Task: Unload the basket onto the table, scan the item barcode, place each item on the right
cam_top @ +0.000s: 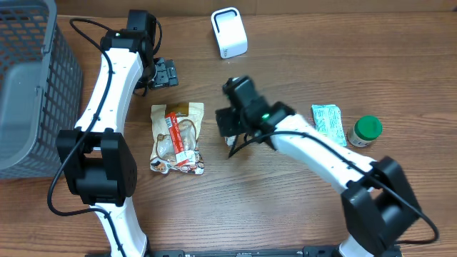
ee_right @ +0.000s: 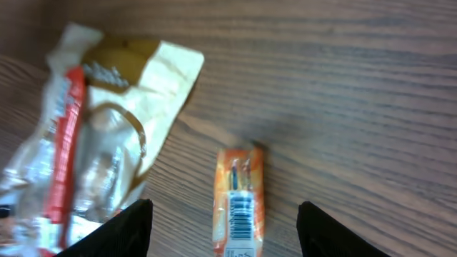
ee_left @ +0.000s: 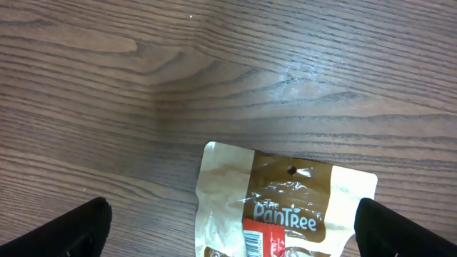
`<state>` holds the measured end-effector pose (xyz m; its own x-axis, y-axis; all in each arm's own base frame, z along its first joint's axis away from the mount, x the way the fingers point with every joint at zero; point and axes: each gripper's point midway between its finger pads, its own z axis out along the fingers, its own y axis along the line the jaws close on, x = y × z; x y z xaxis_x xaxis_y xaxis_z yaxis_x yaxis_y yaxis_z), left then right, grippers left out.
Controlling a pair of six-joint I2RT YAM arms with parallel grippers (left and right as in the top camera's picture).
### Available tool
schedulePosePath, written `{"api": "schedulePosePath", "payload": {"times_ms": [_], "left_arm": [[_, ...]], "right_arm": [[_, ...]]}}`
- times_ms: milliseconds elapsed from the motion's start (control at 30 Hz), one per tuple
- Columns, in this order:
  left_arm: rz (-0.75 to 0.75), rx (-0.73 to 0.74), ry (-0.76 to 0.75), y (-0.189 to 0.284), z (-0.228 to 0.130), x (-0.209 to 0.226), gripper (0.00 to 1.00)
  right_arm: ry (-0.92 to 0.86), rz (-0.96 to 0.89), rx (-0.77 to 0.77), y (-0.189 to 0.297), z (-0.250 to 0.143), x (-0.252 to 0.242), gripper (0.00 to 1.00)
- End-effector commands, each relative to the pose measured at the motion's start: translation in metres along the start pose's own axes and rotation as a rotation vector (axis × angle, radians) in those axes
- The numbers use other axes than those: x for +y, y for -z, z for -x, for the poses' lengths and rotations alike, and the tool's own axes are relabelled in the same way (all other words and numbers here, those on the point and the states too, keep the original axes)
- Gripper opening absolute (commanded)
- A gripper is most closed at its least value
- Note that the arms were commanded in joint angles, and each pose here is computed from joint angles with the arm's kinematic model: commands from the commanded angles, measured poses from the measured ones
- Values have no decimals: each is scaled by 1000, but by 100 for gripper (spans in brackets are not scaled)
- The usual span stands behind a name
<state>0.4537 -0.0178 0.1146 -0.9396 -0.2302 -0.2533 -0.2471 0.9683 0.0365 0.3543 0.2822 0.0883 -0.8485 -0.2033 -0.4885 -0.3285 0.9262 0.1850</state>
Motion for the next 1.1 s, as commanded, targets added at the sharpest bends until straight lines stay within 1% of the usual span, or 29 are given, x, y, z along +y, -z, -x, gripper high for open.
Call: {"api": "schedulePosePath", "payload": {"times_ms": [0, 433, 533, 600, 633, 667, 700, 733, 767, 833, 867, 900, 933, 967, 1000, 1033, 1067], "left_arm": [[-18, -44, 6, 17, 7, -2, 100], [-18, -44, 6, 17, 7, -2, 100], [-18, -44, 6, 17, 7, -2, 100], [-18, -44, 6, 17, 7, -2, 100], [-18, -44, 6, 17, 7, -2, 100], [-18, -44, 6, 17, 7, -2, 100], [-18, -44, 6, 17, 7, -2, 100], [-18, -44, 6, 17, 7, -2, 100], [-18, -44, 6, 17, 7, -2, 100], [-18, -44, 6, 17, 7, -2, 100], [-18, -44, 6, 17, 7, -2, 100], [-18, -44, 6, 17, 7, -2, 100], [-18, -44, 6, 17, 7, -2, 100], [-18, -44, 6, 17, 7, -2, 100], [-18, -44, 6, 17, 7, -2, 100], [-18, -44, 6, 17, 7, -2, 100], [-18, -44, 6, 17, 7, -2, 100]], "right_arm": [[41, -123, -14, -15, -3, -11, 66], [81, -147, 80, -47, -33, -14, 65], [79, -118, 98, -49, -37, -10, 51], [79, -118, 98, -49, -37, -10, 24], [79, -119, 98, -49, -37, -10, 21], [79, -119, 99, -49, -37, -10, 25], [79, -119, 98, -49, -37, -10, 37], [79, -119, 98, -49, -37, -10, 43], [79, -119, 98, -49, -37, -10, 45], [79, -119, 99, -49, -37, -10, 54], [79, -119, 99, -49, -37, -10, 52], [79, -119, 99, -49, -37, -10, 47], [79, -119, 99, -49, -37, -10, 30], [79, -119, 99, -49, -37, -10, 16], [79, -119, 99, -49, -37, -10, 9], [79, -120, 100, -49, -38, -10, 9], [79, -120, 100, -49, -38, -10, 18]]}}
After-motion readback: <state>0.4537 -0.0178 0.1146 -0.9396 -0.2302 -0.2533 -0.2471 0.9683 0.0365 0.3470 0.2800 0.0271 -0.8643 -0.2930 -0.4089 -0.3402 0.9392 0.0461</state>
